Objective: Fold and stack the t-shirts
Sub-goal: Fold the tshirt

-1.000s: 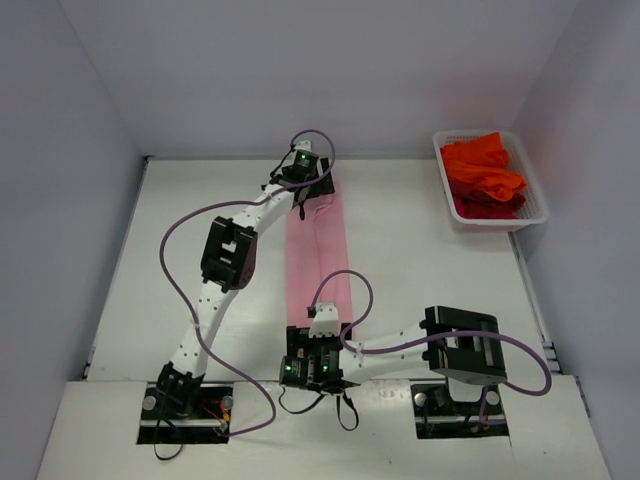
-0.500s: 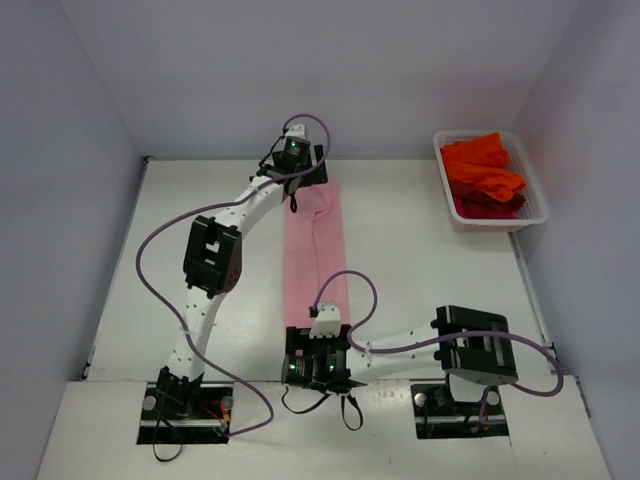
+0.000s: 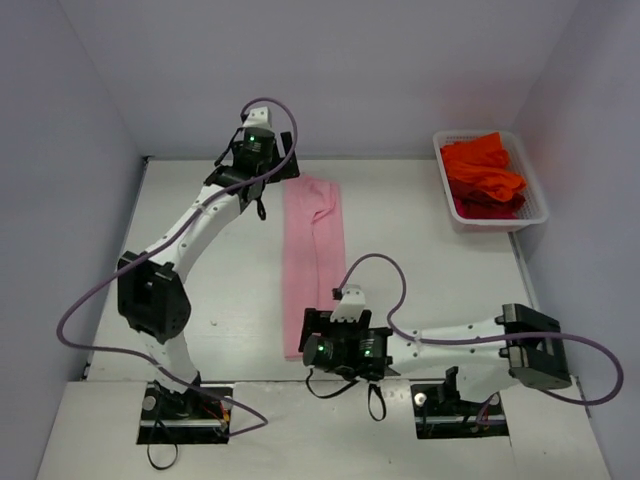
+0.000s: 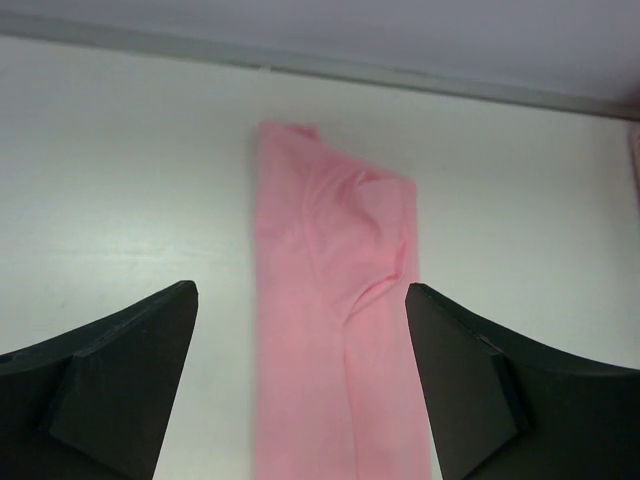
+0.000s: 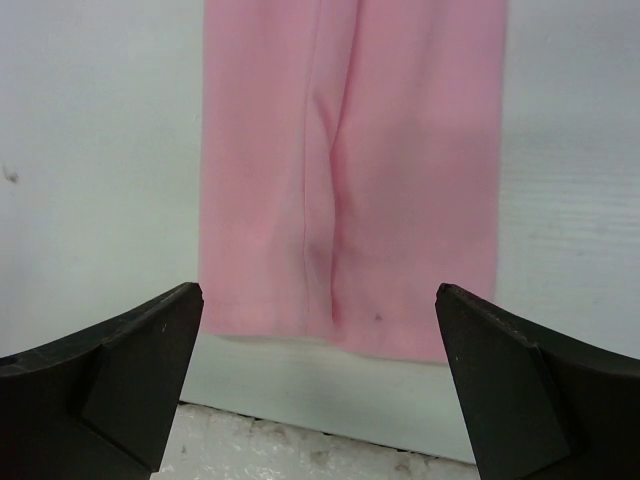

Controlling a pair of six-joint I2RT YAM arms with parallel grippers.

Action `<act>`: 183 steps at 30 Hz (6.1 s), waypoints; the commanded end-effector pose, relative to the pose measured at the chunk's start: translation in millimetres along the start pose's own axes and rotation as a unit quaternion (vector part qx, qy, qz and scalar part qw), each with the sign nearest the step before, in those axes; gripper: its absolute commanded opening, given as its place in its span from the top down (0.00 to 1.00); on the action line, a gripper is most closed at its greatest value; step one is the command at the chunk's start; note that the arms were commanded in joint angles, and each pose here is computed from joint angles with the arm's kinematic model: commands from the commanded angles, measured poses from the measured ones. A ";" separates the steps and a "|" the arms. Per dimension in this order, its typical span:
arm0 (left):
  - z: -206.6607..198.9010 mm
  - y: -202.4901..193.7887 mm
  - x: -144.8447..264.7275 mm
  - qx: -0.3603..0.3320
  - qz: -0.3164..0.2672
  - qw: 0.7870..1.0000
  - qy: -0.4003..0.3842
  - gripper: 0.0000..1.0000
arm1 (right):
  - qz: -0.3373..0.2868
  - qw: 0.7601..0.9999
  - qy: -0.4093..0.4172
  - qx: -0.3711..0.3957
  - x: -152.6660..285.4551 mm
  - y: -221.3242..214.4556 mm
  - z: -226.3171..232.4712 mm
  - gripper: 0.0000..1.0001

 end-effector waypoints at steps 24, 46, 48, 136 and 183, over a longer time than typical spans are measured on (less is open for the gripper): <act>67.6 -159.0 162.9 0.042 0.106 0.990 0.082 0.19 | -0.032 0.998 -0.045 -0.031 4.4 58.8 -72.6 0.02; 100.4 -211.5 203.7 0.081 0.139 0.982 0.100 0.18 | -0.007 0.999 -0.018 -0.051 14.5 41.7 -70.6 0.03; 102.6 -211.1 208.8 0.089 0.138 0.982 0.098 0.18 | -0.001 0.999 -0.015 -0.052 16.1 33.5 -68.0 0.04; 113.8 -340.9 227.7 0.147 0.214 0.962 0.085 0.23 | 0.043 0.997 -0.070 -0.013 -30.8 -27.8 -40.8 0.18; 138.4 -367.6 224.0 0.179 0.231 0.952 0.092 0.44 | 0.038 0.997 -0.055 -0.031 -24.0 -22.6 -35.7 0.24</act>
Point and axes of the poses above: each gripper's point midway between its finger pads, its own x axis back along the fingers, its own z axis along the line the jaws close on, y = z × x, the point moved 4 cm from there along x, back along the fingers, and after that the axes turned 14 degrees about x, right-handed, at the moved point
